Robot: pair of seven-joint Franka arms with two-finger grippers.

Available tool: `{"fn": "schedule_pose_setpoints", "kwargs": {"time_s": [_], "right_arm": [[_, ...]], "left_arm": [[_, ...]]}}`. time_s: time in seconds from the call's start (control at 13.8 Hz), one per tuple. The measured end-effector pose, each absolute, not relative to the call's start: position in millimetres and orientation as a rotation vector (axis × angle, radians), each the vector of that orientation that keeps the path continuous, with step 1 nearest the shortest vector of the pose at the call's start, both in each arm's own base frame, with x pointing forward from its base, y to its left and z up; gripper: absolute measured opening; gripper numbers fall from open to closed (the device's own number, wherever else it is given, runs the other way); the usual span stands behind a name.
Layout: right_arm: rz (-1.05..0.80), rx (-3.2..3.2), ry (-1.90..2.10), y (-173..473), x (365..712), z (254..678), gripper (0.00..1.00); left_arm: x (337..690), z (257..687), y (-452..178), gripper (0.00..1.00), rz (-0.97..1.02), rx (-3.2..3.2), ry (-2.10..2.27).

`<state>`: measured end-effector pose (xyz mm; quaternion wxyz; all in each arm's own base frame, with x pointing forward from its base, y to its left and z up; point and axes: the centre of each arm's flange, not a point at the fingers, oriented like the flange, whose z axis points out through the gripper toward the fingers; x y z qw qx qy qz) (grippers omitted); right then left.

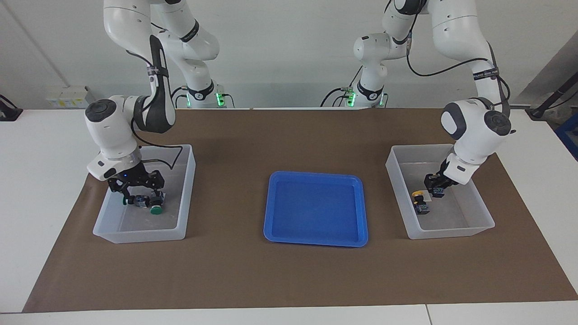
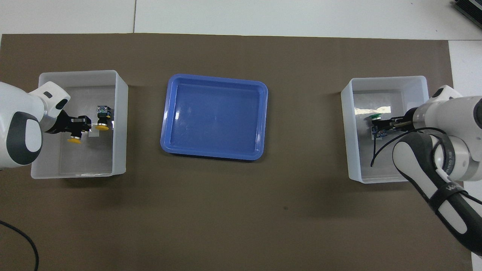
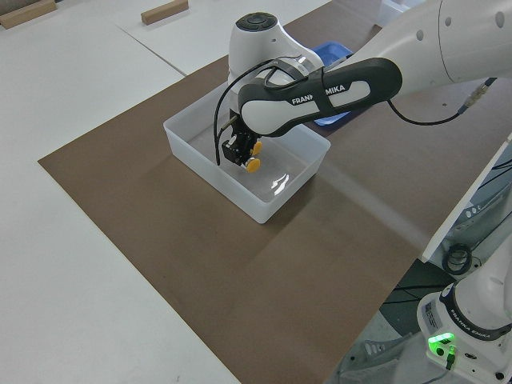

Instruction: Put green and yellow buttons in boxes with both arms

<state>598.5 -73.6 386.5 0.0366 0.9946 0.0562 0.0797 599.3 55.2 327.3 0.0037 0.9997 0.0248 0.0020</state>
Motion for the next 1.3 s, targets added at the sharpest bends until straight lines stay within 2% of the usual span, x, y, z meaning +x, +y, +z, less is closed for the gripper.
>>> {"fn": "schedule_pose_setpoints", "kwargs": {"time_s": [0.07,0.14,0.29,0.36,0.51,0.8,1.08,1.3], "right_arm": [[0.249,3.053,0.173,-70,604,405,1.00],[0.254,3.051,0.172,-68,609,427,1.00],[0.256,3.048,0.164,-68,615,471,1.00],[0.244,3.048,0.158,-68,614,495,1.00],[0.214,3.052,0.125,-68,607,533,1.00],[0.174,3.067,0.051,-42,590,576,1.00],[0.149,3.085,-0.026,25,587,586,1.00],[0.119,3.084,-0.036,26,582,589,1.00]], "left_arm": [[599,326,56,0.44,0.004,3.133,0.071],[599,325,56,0.50,0.004,3.134,0.051],[600,326,57,0.74,0.005,3.141,-0.002],[601,327,57,0.78,0.010,3.145,-0.015],[606,338,57,0.78,0.015,3.147,-0.033],[628,404,48,0.78,-0.009,3.144,-0.065],[639,448,34,0.78,0.006,3.144,-0.085],[642,479,26,0.78,-0.004,3.144,-0.051]]}}
